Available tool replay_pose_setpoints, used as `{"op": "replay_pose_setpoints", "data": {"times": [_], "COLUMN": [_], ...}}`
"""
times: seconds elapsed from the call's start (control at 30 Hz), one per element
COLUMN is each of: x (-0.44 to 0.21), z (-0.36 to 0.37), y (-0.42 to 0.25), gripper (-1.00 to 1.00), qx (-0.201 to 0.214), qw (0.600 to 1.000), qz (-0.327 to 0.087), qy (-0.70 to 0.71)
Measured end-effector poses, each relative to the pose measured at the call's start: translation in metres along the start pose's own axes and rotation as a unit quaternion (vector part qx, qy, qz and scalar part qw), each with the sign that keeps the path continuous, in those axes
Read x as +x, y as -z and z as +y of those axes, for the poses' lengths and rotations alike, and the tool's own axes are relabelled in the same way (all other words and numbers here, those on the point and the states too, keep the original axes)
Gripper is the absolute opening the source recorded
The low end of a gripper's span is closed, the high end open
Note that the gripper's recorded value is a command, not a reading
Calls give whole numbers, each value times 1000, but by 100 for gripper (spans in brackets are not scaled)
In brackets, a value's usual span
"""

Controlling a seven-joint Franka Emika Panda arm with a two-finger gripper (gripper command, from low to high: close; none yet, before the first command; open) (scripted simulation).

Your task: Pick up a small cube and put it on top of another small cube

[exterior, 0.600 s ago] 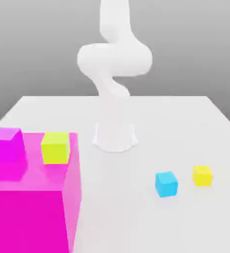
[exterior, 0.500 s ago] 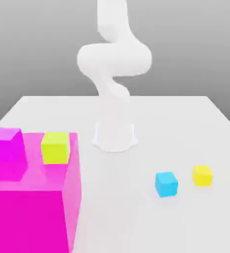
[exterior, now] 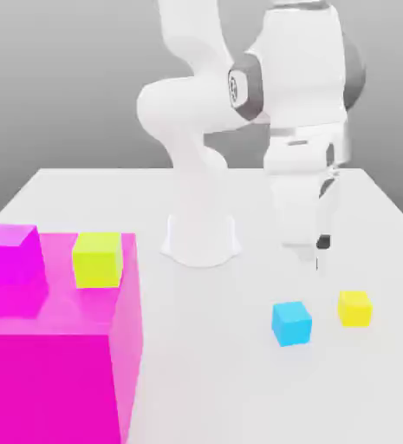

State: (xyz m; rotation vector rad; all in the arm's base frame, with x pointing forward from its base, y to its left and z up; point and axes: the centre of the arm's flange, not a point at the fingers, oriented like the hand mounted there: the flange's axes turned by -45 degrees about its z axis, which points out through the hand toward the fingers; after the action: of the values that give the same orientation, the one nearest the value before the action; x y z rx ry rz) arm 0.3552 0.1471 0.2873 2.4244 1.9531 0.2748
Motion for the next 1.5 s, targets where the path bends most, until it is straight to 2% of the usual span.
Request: {"op": "replay_pose_setpoints", "data": {"times": [0.2, 0.67, 0.7, 0.93, 1.4, 1.5], "x": [-15, -24, -26, -26, -18, 11], "z": [-79, -92, -94, -94, -86, -97], "y": [-76, -140, -144, -145, -86, -72], "gripper": [0, 0, -100, -100, -100, -100], "qx": [66, 72, 72, 74, 74, 77], "qw": [979, 975, 975, 975, 975, 961], "qz": [-46, -48, -49, -49, -48, -45], "qy": [185, 203, 202, 202, 202, 263]}}
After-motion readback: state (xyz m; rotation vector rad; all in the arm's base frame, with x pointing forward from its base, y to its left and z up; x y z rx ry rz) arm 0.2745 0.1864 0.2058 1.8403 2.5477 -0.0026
